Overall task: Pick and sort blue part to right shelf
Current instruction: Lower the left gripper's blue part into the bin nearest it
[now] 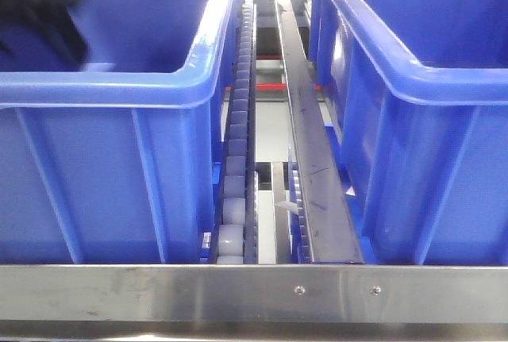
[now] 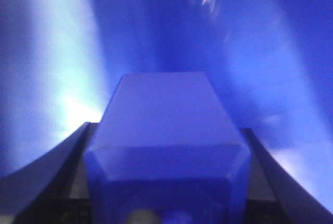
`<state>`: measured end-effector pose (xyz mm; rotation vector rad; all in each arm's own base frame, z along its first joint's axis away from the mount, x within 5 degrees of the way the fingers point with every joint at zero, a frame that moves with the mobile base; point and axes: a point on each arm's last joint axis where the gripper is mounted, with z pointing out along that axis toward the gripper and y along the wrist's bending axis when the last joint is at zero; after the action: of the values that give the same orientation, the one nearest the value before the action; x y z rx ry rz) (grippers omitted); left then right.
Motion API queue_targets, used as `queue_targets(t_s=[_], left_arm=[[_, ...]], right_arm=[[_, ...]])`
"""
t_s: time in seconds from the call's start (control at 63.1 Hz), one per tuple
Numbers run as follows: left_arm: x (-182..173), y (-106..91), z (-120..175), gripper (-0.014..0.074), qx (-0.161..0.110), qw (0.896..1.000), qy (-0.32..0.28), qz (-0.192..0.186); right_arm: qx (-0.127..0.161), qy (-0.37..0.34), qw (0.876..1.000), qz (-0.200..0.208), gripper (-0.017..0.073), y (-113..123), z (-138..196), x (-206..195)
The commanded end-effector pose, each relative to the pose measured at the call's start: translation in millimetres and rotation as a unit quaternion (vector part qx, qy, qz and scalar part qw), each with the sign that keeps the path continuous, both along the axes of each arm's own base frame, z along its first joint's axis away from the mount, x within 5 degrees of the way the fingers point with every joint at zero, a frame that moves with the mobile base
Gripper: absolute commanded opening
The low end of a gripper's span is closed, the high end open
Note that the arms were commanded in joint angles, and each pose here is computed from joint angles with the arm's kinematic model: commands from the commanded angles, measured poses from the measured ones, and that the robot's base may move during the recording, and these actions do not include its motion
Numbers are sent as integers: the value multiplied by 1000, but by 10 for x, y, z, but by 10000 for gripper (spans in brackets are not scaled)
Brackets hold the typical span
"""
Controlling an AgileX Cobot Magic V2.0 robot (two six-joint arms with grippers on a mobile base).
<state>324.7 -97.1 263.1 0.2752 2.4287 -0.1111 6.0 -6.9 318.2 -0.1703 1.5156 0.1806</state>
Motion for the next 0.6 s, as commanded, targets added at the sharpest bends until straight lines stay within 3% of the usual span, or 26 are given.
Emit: queue_targets(t_s=[0.0, 0.349, 0.586], left_arm=[[143, 6, 121, 251, -28, 999, -39, 14], [309, 144, -74, 264, -46, 997, 7, 57], [306, 144, -77, 546, -44, 997, 9, 55]], right_arm=[[4, -56, 998, 4, 160, -5, 157, -38], [4, -56, 998, 4, 160, -5, 157, -38], [4, -56, 998, 4, 160, -5, 157, -38]])
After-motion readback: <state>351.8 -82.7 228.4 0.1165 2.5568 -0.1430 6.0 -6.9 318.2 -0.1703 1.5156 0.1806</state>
